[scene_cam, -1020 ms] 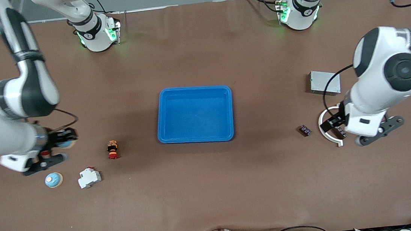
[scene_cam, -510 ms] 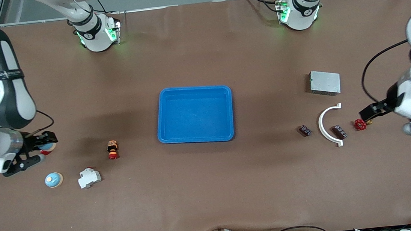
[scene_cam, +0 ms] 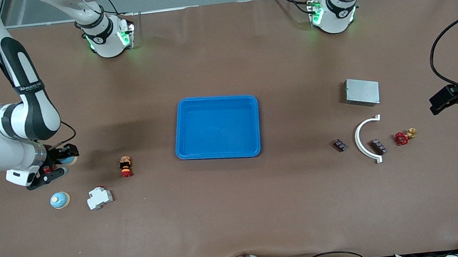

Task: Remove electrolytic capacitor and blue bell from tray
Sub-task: 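Lower the button beside the first with the right gripper while the left gripper withdraws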

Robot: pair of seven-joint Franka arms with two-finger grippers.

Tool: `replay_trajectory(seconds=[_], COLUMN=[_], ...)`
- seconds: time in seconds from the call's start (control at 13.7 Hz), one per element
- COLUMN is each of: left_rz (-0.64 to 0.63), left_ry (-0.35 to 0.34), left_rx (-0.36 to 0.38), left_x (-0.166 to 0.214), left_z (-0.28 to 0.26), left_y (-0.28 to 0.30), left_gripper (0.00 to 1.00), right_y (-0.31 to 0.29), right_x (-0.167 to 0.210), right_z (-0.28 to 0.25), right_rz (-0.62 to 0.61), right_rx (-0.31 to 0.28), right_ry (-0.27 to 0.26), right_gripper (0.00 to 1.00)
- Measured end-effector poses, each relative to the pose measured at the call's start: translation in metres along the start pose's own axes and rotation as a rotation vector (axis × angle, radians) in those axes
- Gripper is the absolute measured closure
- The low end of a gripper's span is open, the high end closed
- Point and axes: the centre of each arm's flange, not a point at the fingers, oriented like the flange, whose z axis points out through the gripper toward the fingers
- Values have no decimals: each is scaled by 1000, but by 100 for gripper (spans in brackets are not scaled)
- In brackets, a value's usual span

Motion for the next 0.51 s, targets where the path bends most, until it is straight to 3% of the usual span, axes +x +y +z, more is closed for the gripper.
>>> replay_trajectory(seconds=[0.51], left_rz=[14], left_ry=[-46], left_rx=[-41], left_x=[-36], left_z=[-41], left_y=[-12], left_gripper=[0], right_y=[-26], right_x=[12], right_z=[45], right_rz=[43], right_rx=[-17], right_ry=[37], right_gripper=[34])
